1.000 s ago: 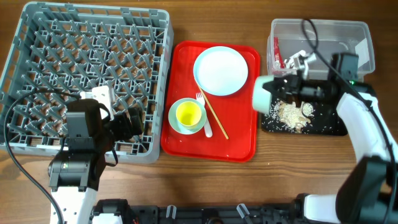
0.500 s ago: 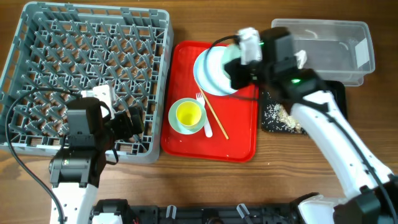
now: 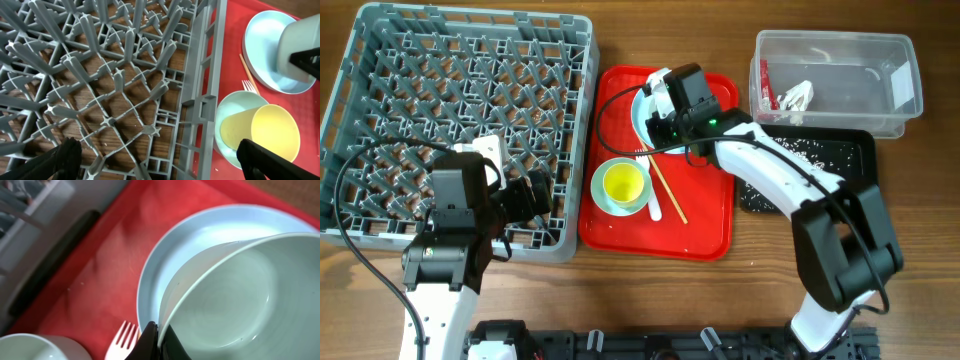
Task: Sort waste into correct bins and load items into the dishwasher rack
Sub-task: 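Place the empty bowl onto the white plate on the red tray, then grasp the yellow cup from the green bowl with the right gripper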
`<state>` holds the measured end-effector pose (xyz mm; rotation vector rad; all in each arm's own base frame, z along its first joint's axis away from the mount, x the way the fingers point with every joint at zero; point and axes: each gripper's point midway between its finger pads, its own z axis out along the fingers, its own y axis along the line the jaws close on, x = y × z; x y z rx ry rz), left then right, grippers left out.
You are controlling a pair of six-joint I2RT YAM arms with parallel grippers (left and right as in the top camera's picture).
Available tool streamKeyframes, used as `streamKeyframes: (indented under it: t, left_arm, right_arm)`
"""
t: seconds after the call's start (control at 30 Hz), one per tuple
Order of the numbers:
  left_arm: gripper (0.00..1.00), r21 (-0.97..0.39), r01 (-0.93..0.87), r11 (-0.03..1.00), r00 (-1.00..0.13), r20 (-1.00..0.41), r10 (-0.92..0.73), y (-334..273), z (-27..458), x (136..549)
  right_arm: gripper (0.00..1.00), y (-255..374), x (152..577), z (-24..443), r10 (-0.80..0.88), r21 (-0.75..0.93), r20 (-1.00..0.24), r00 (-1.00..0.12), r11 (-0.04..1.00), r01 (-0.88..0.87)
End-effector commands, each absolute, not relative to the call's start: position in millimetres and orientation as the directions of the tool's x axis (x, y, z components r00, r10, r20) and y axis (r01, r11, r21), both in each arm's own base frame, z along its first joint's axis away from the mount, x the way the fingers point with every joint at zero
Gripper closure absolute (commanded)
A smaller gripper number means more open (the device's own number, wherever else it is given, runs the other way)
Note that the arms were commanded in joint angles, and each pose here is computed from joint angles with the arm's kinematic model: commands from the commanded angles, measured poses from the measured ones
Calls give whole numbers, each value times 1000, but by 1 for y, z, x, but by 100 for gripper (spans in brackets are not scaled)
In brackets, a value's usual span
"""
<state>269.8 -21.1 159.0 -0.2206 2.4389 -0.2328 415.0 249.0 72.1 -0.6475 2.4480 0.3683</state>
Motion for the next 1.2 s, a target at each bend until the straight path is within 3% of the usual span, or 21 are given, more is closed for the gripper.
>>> streamKeyframes:
  t: [0.0, 0.03, 0.07, 0.1, 0.17, 0.23, 0.43, 0.57, 0.77, 1.03, 1.17]
  left_arm:
    - [0, -229, -108, 967, -748, -622, -231, -19, 166, 273]
    - [0, -229, -108, 967, -748, -622, -231, -19, 166, 273]
    - [0, -229, -108, 967, -748, -622, -231, -19, 166, 273]
    - [0, -229, -108, 967, -748, -622, -231, -19, 166, 273]
    - [0, -230, -107, 967, -748, -622, -231, -19, 166, 273]
    - [0, -229, -108, 967, -748, -622, -231, -19, 166, 273]
    - [0, -230, -107, 967, -748, -622, -231, -19, 166, 273]
    - [0, -230, -107, 967, -748, -623, -231, -19, 166, 274]
    - [0, -241, -97, 966, -750, -620, -230, -22, 167, 273]
    - [0, -246, -93, 965, -751, -619, -230, -23, 167, 273]
    - [0, -246, -93, 965, -751, -619, -230, -23, 167, 273]
  right_arm:
    - [95, 259, 414, 73, -384, 129, -599, -703, 820, -557]
    - [92, 261, 411, 74, -384, 145, -597, -704, 812, -566]
    - [81, 263, 409, 73, -385, 158, -593, -707, 806, -571]
    - [78, 264, 406, 73, -387, 170, -588, -710, 800, -576]
    - [77, 263, 403, 75, -386, 176, -579, -719, 801, -572]
    - [71, 260, 400, 87, -385, 176, -576, -721, 802, -570]
    - [64, 258, 387, 173, -347, 204, -616, -707, 797, -568]
    - [58, 268, 360, 200, -322, 306, -600, -732, 753, -582]
    - [59, 276, 324, 163, -333, 377, -409, -849, 786, -490]
    - [59, 274, 317, 95, -282, 329, -217, -935, 880, -342]
    - [81, 272, 313, 68, -273, 313, -138, -952, 900, -304]
